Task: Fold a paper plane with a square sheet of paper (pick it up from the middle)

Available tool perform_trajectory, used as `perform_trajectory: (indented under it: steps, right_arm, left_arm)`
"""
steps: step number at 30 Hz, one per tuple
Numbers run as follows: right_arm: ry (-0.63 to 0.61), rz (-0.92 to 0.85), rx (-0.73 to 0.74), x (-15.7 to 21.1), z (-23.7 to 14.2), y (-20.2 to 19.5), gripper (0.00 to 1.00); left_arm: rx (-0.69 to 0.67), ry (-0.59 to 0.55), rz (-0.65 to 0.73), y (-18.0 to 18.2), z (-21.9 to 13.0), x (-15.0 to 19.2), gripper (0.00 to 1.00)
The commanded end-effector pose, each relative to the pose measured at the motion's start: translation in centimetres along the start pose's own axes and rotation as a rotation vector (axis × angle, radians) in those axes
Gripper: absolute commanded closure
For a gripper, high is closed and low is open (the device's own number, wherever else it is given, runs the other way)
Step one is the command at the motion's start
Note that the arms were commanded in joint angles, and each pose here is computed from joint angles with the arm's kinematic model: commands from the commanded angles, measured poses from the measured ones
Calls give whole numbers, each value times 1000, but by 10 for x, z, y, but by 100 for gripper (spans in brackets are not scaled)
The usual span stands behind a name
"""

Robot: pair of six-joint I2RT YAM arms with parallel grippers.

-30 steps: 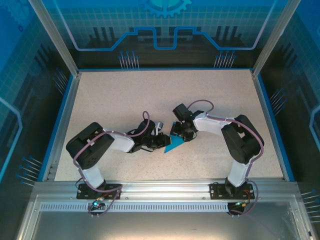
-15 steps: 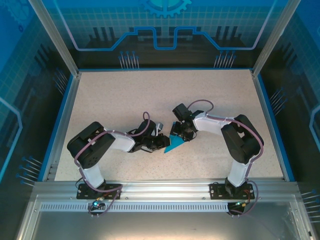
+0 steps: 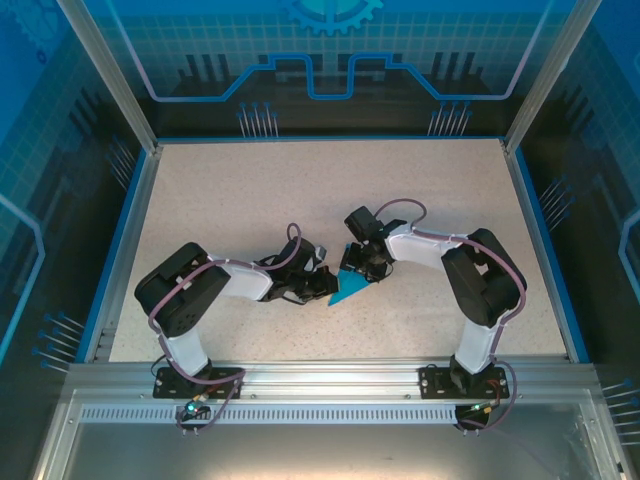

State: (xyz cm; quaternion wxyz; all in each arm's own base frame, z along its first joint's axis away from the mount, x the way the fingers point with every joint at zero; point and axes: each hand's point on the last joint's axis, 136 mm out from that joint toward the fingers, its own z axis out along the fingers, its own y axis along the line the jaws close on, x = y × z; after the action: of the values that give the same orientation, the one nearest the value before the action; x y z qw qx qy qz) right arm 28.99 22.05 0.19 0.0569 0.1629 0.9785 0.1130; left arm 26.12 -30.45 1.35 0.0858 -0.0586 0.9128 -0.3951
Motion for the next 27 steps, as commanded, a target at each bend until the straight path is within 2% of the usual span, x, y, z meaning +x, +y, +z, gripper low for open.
perform_trajectory:
  steps: [1, 12, 20, 27]
  right_arm:
    - [147, -10, 251, 43, 50, -68, 44]
    - [120, -52, 228, 33, 38, -55, 44]
    - [-13, -165, -68, 11, -20, 7, 43]
    - [-107, -230, -242, 11, -59, 25, 40]
  left_arm:
    - [-166, 56, -47, 42, 1, 19, 95]
    - [-202, 67, -58, 48, 2, 22, 97]
    - [-252, 88, -78, 61, 4, 28, 98]
    - [-272, 96, -83, 66, 5, 29, 99]
